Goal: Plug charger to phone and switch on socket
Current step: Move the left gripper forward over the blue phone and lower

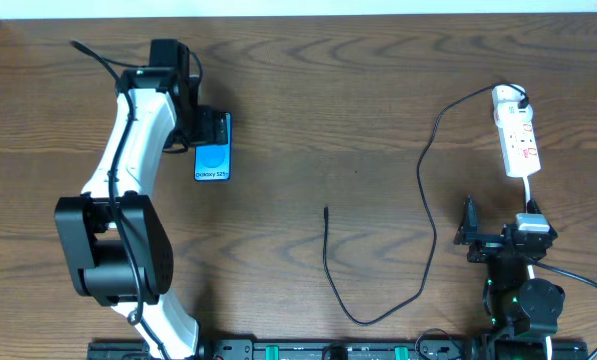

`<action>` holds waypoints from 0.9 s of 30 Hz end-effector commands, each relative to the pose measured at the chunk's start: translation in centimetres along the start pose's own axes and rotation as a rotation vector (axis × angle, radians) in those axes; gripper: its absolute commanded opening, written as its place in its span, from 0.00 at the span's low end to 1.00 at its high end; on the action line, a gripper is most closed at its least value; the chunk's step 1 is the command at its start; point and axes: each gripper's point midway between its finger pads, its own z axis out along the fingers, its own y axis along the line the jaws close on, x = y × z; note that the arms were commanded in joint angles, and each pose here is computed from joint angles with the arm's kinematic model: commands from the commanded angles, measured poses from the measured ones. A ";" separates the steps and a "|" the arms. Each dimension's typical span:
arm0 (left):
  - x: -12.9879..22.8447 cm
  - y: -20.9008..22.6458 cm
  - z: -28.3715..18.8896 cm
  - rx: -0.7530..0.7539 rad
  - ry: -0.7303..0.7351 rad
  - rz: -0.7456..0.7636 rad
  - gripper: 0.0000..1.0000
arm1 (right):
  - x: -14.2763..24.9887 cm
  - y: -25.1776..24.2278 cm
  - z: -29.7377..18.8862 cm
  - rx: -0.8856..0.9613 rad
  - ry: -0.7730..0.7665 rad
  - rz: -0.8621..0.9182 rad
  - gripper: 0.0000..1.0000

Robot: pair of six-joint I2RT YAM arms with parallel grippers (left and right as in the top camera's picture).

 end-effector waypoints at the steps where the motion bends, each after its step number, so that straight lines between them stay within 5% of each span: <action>1: -2.3 -0.7 -1.6 0.041 -0.041 0.018 0.99 | 0.0 0.1 0.0 -0.002 -0.001 -0.011 0.99; 8: -4.0 -0.8 -0.7 0.036 0.033 0.017 0.98 | 0.0 0.1 0.0 -0.002 -0.001 -0.011 0.99; 27: -1.5 -0.7 5.8 0.026 0.162 -0.001 0.98 | 0.0 0.1 0.0 -0.002 -0.001 -0.011 0.99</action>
